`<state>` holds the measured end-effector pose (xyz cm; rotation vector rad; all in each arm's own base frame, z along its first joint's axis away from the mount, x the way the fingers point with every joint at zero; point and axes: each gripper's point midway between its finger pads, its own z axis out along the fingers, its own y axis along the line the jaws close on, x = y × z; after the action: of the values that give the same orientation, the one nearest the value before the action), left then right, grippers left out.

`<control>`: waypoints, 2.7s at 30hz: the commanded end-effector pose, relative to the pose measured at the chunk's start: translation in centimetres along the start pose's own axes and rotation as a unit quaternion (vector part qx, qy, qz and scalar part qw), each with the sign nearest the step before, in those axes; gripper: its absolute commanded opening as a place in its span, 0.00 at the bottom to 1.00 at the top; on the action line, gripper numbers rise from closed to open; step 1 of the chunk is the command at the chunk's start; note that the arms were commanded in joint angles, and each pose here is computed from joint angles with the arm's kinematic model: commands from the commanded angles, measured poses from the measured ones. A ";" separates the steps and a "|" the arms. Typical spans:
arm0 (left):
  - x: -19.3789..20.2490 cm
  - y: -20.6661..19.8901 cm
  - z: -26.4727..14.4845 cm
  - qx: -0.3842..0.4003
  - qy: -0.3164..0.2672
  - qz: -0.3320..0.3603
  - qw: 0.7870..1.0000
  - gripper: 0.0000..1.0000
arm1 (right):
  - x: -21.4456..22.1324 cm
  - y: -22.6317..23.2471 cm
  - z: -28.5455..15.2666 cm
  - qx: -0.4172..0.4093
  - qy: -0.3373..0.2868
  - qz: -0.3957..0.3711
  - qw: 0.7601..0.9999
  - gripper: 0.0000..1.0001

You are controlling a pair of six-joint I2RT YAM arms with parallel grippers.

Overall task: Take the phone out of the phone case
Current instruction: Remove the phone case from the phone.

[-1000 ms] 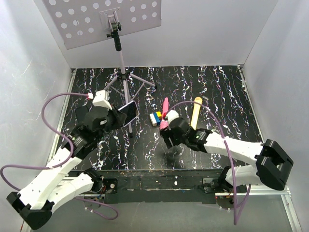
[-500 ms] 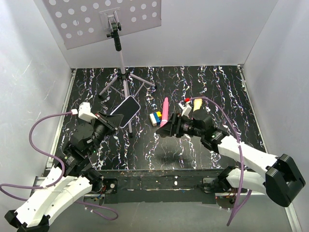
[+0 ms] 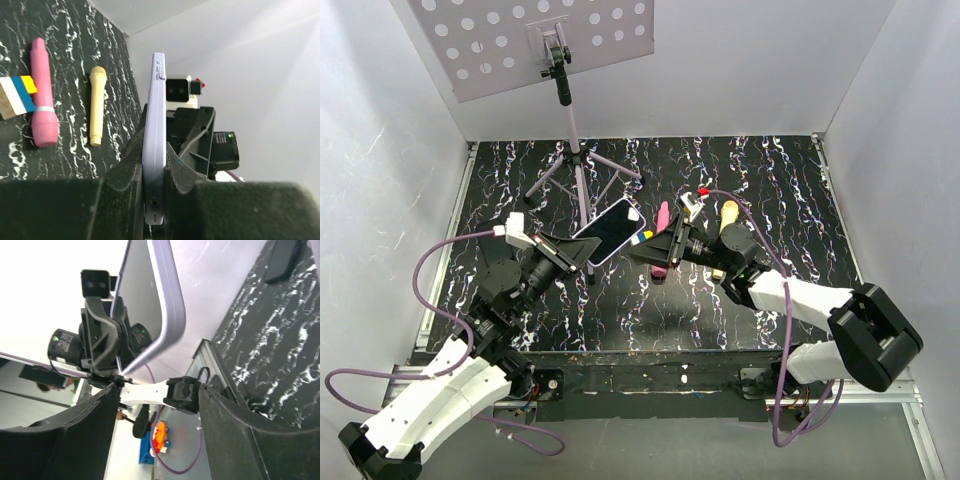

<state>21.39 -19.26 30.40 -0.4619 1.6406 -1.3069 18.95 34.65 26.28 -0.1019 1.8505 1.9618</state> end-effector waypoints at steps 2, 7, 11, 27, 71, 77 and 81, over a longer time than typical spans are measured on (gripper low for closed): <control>-0.5 -4.7 -0.1 0.094 0.005 -0.040 0.995 0.00 | -2.4 5.0 1.1 -0.092 -0.026 -0.007 0.995 0.69; 0.5 -4.5 -0.1 0.105 0.025 -0.055 0.993 0.00 | -3.0 4.2 1.6 -0.070 -0.038 0.000 0.997 0.51; 1.0 -3.9 -0.1 0.100 0.031 -0.055 0.993 0.00 | -3.5 3.7 1.5 -0.059 -0.051 -0.003 0.997 0.41; 3.1 1.4 -0.3 -0.051 0.108 0.063 0.991 0.98 | -4.6 3.1 -0.6 -0.045 -0.048 -0.070 0.995 0.01; 12.5 -4.5 2.8 0.165 0.462 0.133 0.861 0.00 | 4.4 4.7 -7.5 -0.106 0.275 -0.238 0.926 0.01; 7.1 -3.2 5.0 0.061 0.290 0.225 0.928 0.00 | 2.5 1.5 -6.1 -0.009 0.190 -0.224 0.956 0.47; 4.1 -4.3 4.9 0.045 0.204 0.215 0.954 0.00 | 2.1 0.7 -5.7 -0.014 0.138 -0.206 0.969 0.64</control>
<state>19.56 -29.35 28.87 0.4846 2.0256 -1.3340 13.91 29.08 24.61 -0.8756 1.8931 1.7730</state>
